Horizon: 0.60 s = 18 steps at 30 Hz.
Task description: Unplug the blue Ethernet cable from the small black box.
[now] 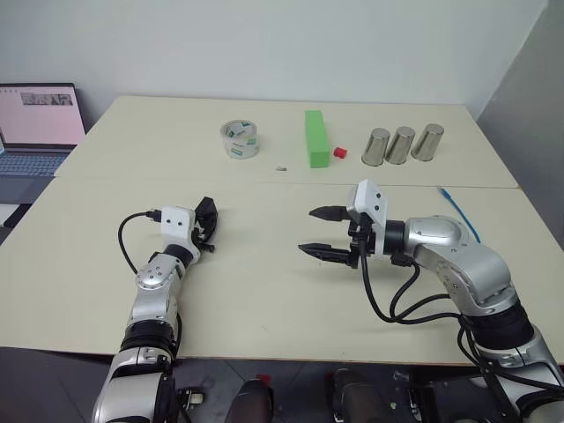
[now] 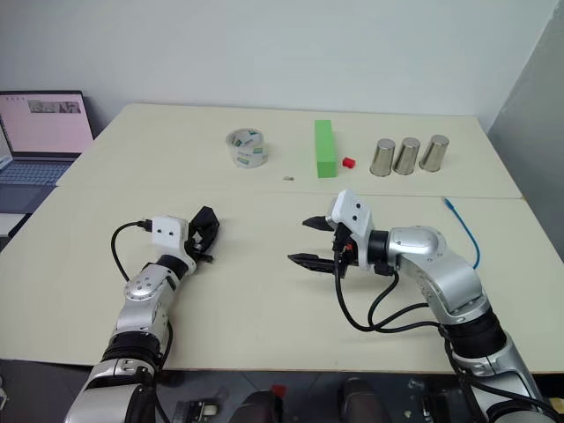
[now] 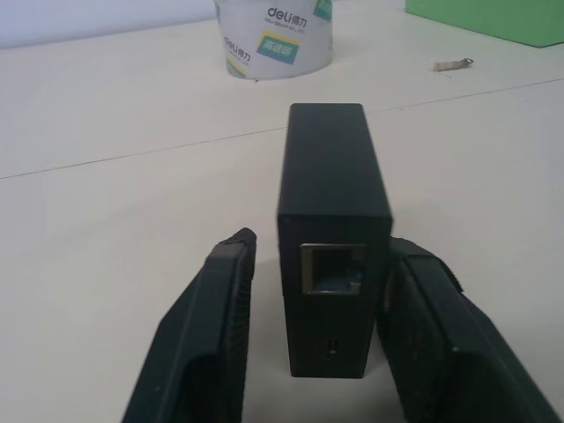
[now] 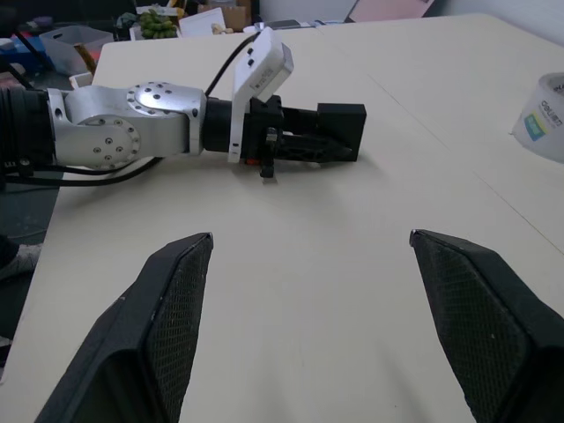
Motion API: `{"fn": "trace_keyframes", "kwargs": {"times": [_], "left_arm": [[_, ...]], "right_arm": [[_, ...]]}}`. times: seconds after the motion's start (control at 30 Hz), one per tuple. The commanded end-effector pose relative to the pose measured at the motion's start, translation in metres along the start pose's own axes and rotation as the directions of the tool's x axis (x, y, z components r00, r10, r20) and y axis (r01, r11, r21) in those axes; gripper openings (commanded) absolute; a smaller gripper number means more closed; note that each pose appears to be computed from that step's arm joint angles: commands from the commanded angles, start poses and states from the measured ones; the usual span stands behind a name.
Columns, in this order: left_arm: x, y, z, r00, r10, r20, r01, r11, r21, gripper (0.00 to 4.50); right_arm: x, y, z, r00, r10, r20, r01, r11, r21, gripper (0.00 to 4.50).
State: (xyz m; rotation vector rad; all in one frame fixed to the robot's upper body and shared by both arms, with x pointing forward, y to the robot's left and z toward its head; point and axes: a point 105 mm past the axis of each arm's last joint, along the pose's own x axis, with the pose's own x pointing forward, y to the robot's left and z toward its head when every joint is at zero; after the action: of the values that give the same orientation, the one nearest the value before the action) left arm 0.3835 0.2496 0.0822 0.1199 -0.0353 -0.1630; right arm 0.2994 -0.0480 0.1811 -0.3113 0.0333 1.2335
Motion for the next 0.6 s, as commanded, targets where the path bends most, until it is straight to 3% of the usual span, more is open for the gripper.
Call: {"fn": "trace_keyframes", "kwargs": {"times": [0.03,0.17,0.3,0.43,0.6], "left_arm": [[-0.016,-0.002,-0.016,0.999,-0.003,-0.047,0.002,1.0,-0.021,3.15],[-0.039,-0.005,-0.019,0.994,-0.026,-0.109,0.027,1.0,0.006,4.01],[-0.055,-0.007,-0.009,0.986,-0.073,-0.152,0.079,0.996,0.037,4.01],[-0.067,-0.006,0.001,0.953,-0.151,-0.261,0.203,0.961,0.185,4.01],[-0.073,0.004,0.037,0.948,-0.232,-0.216,0.274,0.943,0.188,4.01]], "right_arm": [[-0.005,0.001,0.004,1.0,-0.018,0.009,0.018,0.999,-0.027,3.81],[-0.01,0.0,-0.006,0.998,-0.057,-0.002,0.057,0.998,0.008,3.81],[-0.019,-0.003,-0.019,0.993,-0.114,-0.019,0.115,0.992,0.052,3.81],[-0.034,-0.008,-0.041,0.981,-0.18,-0.073,0.186,0.978,0.097,3.81],[-0.071,-0.022,-0.052,0.957,-0.263,-0.119,0.276,0.954,0.114,3.81]]}}
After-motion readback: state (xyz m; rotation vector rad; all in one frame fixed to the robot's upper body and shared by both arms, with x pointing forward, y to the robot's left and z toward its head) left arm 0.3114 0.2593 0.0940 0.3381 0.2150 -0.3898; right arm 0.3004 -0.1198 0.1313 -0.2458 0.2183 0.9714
